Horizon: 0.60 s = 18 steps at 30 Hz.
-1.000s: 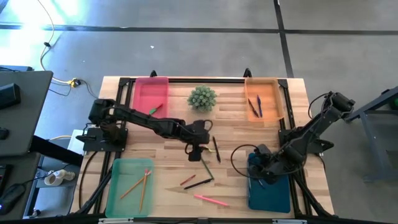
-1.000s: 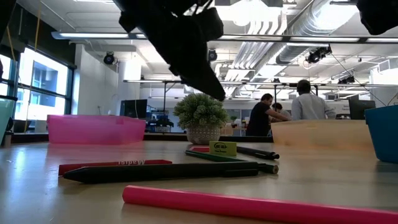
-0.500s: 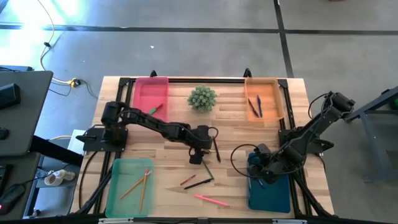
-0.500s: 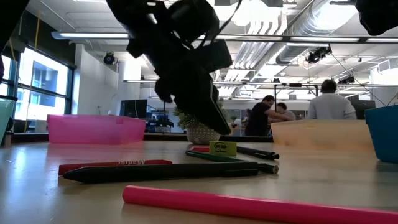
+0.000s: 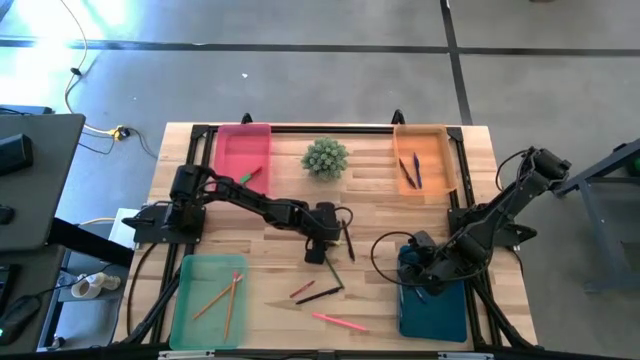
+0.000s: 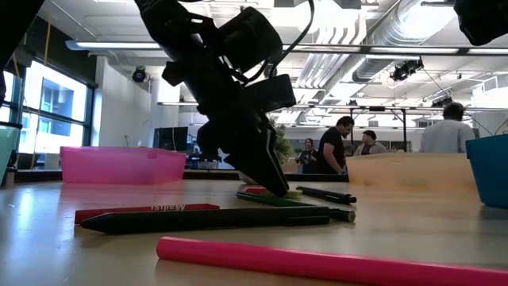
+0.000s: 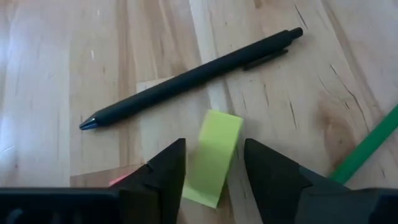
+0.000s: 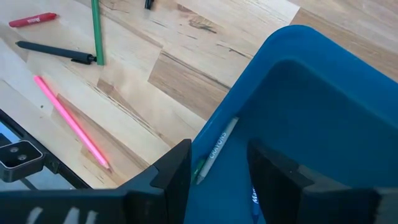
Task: Sort crayons/erasers/pens/pencils in bins
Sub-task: Put the light green eraser into the red bin
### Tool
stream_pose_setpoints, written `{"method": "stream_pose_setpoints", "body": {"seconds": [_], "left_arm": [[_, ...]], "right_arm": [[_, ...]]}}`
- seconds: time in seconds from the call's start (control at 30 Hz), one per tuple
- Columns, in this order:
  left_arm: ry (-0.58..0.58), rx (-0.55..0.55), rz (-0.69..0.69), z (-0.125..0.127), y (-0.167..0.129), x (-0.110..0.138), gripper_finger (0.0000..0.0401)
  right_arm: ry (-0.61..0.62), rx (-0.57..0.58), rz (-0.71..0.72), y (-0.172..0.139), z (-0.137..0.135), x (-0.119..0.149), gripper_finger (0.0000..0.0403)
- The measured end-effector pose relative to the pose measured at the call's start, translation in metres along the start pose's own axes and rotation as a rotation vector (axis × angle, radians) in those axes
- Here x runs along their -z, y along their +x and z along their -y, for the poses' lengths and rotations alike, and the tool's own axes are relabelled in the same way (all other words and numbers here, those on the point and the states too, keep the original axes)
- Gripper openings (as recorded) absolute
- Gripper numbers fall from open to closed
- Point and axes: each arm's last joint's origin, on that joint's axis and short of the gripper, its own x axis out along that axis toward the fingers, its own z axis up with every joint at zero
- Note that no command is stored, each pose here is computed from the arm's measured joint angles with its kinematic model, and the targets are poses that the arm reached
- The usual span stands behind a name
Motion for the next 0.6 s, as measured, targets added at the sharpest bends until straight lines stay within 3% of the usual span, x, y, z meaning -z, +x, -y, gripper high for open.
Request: {"method": "stream_pose_setpoints", "body": {"seconds": [0.37, 0.6], "left_arm": [[0.001, 0.007, 0.0, 0.0008, -0.0001, -0.0001, 0.0023], [0.003, 0.006, 0.002, 0.0095, -0.0002, -0.0015, 0.0008]], "right_arm": [[0.002, -0.005, -0.001, 0.0, -0.0005, 0.0001, 0.0149], [0.006, -0.022, -0.005, 0.0, -0.0021, 0.0004, 0.0149]]}}
